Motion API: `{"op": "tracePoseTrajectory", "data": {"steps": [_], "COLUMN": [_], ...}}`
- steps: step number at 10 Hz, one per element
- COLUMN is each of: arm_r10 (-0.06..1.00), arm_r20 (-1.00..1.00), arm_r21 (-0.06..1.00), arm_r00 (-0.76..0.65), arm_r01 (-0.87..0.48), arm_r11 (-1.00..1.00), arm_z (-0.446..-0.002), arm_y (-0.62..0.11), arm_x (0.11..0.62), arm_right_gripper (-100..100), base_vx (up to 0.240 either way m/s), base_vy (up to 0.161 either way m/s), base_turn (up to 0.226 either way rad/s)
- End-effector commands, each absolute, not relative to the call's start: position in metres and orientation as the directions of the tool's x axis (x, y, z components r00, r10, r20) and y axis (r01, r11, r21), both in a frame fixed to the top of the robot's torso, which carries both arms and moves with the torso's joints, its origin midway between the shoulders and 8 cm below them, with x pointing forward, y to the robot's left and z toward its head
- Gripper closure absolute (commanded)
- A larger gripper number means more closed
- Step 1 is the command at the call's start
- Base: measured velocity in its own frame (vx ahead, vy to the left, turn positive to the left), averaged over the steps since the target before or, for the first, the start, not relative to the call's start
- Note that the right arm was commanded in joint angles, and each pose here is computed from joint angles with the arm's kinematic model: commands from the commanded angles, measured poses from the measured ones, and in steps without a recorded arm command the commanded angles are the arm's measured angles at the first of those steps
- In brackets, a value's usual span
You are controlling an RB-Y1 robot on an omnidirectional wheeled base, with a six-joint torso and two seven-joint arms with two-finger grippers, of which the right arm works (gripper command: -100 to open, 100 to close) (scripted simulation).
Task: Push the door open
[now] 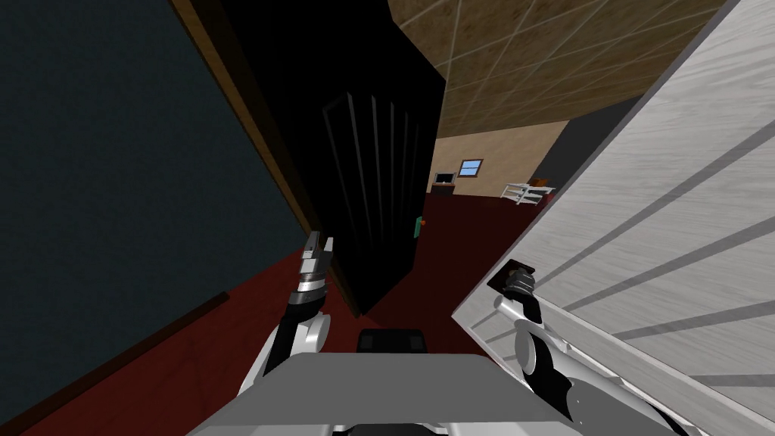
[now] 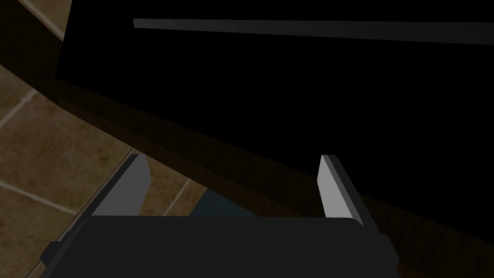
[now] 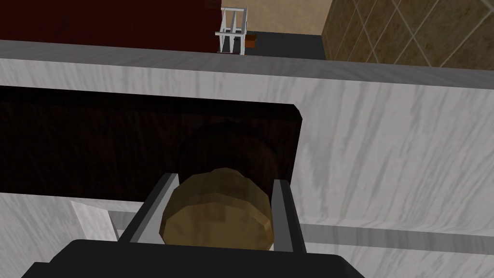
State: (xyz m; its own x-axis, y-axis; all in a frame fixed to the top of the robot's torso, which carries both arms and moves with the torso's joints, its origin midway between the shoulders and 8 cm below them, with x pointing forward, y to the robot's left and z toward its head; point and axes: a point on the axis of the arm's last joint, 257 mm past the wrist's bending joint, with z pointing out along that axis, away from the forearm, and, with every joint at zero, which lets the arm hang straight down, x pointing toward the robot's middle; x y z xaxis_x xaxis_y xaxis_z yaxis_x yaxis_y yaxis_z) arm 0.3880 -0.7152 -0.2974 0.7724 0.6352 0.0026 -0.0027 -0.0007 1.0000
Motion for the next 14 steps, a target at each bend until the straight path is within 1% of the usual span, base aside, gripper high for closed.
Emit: {"op": "tracePoseTrajectory", "data": {"steps": [1,3,4,5,7,12,14], "arm_r10": [0.632,0.609,0.617,0.597,0.588,0.525,0.516], "arm_r20": [0.0,0.0,0.0,0.003,0.004,0.011,0.011], "arm_r21": [1.0,1.0,1.0,1.0,1.0,0.999,0.999], "arm_r00": [0.775,0.793,0.787,0.802,0.809,0.851,0.856], "arm_r01": [-0.004,-0.001,0.004,-0.005,-0.008,-0.027,-0.029], "arm_r11": [0.005,0.001,-0.005,0.002,0.005,0.023,0.026], "arm_z": [-0.293,-0.295,-0.3,-0.297,-0.295,-0.286,-0.285], "arm_y": [-0.718,-0.724,-0.72,-0.724,-0.726,-0.736,-0.737], "arm_x": [0.386,0.376,0.378,0.374,0.372,0.359,0.357], "arm_right_gripper": [100,100,100,100,100,100,100], "base_vx": [0.022,0.119,0.055,0.001,0.0,0.005,-0.002], "base_vy": [-0.016,-0.02,-0.007,-0.1,-0.143,-0.146,-0.094], "base_turn": [0.003,-0.006,-0.015,0.039,0.068,0.043,-0.073]}}
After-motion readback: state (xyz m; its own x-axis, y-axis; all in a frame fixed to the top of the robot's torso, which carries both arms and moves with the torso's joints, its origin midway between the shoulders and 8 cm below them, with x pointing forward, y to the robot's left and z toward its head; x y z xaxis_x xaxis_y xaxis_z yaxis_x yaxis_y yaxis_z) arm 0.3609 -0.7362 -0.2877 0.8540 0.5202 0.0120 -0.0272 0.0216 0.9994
